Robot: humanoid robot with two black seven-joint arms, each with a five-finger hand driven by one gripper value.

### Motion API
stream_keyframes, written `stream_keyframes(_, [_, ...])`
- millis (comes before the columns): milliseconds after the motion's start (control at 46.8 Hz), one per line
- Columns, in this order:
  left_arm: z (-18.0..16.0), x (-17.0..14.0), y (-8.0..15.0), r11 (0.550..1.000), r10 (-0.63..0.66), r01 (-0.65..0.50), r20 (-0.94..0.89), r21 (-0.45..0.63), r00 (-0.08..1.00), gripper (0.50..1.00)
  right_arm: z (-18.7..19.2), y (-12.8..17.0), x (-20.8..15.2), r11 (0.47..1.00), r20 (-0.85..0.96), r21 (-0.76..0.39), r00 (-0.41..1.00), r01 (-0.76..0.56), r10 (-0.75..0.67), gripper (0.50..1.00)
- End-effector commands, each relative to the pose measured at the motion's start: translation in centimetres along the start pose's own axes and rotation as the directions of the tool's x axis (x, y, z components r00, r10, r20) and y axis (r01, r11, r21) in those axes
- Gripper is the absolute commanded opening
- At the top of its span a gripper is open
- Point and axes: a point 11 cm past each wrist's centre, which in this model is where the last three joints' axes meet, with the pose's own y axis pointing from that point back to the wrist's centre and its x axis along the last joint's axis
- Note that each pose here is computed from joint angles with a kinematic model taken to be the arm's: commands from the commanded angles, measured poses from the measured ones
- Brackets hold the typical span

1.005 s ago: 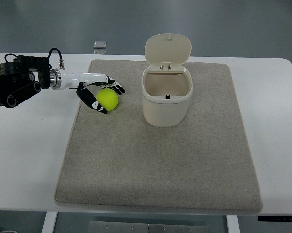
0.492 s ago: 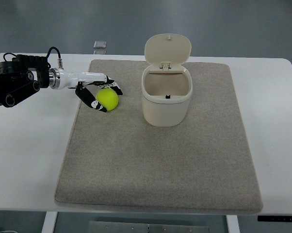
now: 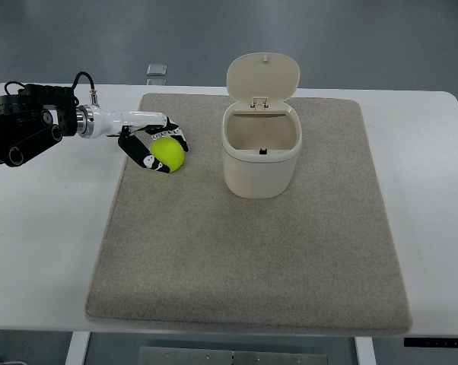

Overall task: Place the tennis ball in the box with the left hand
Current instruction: 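Close the left hand fingers around the tennis ball, then lift the held ball high with the left hand, away from the mat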

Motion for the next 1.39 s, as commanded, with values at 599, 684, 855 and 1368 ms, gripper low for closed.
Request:
stream_keyframes(599, [2.5, 8.9, 2.4, 0.922, 0.342, -0.374, -0.242, -0.1, 0.908, 0.5, 0.0, 0.0, 0.0, 1.0, 0.0, 0.0, 1.0, 0.001, -0.001, 0.901])
stream_keyframes(684, [3.1, 10.2, 2.9, 0.894, 0.384, -0.432, -0.296, -0.12, 0.875, 0.5, 0.0, 0.0, 0.0, 1.0, 0.0, 0.0, 1.0, 0.0, 0.0, 0.901])
stream_keyframes(855, [5.5, 13.5, 4.2, 0.815, 0.445, -0.549, -0.407, -0.184, 0.797, 0.5, -0.1, 0.0, 0.0, 1.0, 0.0, 0.001, 1.0, 0.0, 0.0, 0.901])
stream_keyframes(1368, [14.6, 18.4, 5.7, 0.696, 0.382, -0.594, -0.493, -0.402, 0.782, 0.5, -0.1, 0.0, 0.0, 1.0, 0.0, 0.001, 1.0, 0.0, 0.0, 0.901])
